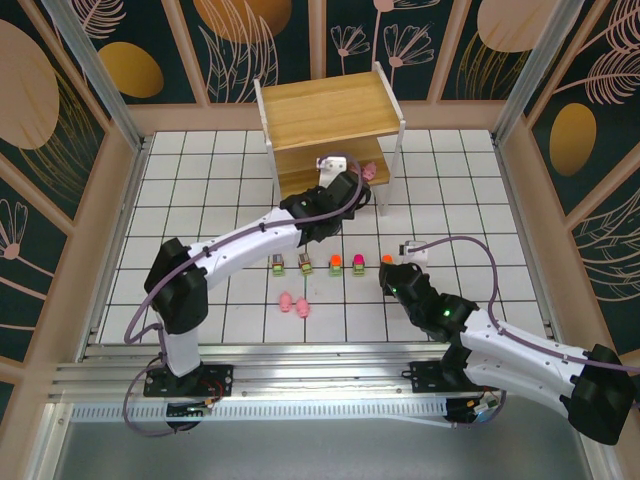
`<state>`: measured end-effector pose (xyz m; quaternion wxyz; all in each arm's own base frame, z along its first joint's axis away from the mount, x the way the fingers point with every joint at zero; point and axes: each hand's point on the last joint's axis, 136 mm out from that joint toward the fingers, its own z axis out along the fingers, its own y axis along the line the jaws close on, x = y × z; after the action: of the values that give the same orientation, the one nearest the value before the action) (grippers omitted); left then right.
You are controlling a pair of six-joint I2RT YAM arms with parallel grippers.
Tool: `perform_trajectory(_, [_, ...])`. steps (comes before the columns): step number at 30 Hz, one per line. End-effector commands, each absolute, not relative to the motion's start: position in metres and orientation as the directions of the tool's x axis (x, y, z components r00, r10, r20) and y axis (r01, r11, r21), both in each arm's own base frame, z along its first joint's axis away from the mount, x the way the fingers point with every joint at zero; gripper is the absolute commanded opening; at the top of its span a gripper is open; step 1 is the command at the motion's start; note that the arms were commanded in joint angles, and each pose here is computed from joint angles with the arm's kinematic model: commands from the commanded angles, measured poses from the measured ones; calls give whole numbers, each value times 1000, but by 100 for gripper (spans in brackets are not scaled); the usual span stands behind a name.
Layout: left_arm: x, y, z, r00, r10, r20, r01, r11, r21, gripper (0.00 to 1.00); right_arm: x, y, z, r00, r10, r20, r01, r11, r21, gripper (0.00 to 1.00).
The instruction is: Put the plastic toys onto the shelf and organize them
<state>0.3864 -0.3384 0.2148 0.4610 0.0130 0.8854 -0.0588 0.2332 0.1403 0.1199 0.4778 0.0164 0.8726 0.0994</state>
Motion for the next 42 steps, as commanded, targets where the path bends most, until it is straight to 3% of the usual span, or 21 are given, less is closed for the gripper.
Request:
perform_trajectory(1, [402, -341, 222, -545, -41, -837, 80, 992, -101, 27, 235, 136, 117, -534, 128, -836, -50, 982, 182, 43])
perform_trajectory(42, [445, -342, 211, -465, -40, -884, 41, 997, -67, 28, 235, 137, 117, -536, 128, -835, -53, 981, 184, 43])
